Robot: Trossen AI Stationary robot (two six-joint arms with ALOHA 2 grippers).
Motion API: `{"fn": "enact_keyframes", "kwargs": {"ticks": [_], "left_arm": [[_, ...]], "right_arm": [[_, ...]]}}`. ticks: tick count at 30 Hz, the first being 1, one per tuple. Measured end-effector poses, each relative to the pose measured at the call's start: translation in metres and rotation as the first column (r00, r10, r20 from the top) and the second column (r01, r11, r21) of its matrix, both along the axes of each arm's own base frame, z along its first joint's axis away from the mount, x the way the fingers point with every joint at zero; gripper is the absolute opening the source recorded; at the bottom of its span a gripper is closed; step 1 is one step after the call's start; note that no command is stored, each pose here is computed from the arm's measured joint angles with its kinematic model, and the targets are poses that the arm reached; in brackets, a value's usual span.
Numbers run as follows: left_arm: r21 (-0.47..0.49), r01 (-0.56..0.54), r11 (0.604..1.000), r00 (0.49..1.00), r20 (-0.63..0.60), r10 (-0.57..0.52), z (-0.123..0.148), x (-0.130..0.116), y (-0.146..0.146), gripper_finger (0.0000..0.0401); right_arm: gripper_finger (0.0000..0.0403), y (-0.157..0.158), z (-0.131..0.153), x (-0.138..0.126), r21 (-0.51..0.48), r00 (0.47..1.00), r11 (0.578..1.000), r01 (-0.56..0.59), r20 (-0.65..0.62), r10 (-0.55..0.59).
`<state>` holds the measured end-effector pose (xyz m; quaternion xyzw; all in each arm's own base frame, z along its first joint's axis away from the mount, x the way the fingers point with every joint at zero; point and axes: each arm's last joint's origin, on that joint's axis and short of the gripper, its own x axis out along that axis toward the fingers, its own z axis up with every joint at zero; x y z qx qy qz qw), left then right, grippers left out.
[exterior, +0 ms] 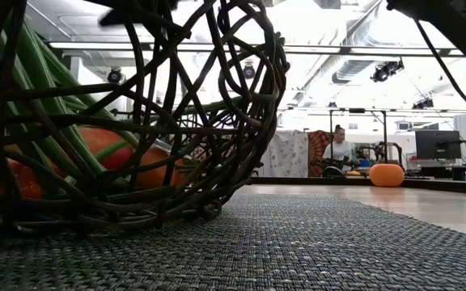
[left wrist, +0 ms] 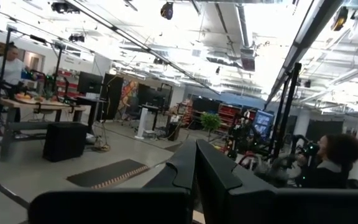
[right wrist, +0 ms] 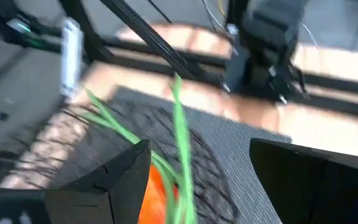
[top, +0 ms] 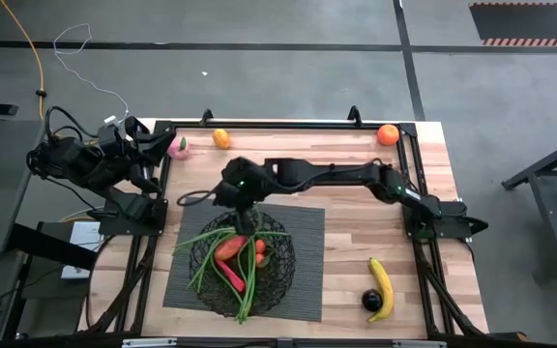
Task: Build produce basket
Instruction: Put the green string beans into the black wire basket
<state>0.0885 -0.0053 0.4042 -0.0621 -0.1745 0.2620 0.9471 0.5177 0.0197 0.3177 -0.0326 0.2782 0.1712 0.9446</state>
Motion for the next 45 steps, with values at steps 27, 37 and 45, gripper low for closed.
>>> {"fn": "enact_keyframes", "kwargs": {"ticks": [27, 37, 45], "left_arm": [[0.008, -0.033, 0.999, 0.999, -0.025, 0.033, -0.001, -0.002, 0.001, 0.0], [0.008, -0.032, 0.999, 0.999, -0.026, 0.033, -0.001, -0.002, 0.001, 0.0], [0.006, -0.031, 0.999, 0.999, -0.025, 0.031, -0.001, -0.002, 0.001, 0.0]], "right_arm": [[0.0255, -0.036, 0.039, -0.085, 0.015, 0.931, 0.991, 0.134, -0.343, -0.121], [0.0255, -0.02, -0.021, -0.18, 0.275, 0.886, 0.846, 0.456, -0.23, -0.403], [0.0255, -0.005, -0.082, -0.23, 0.657, 0.657, 0.375, 0.654, -0.248, -0.712]]}}
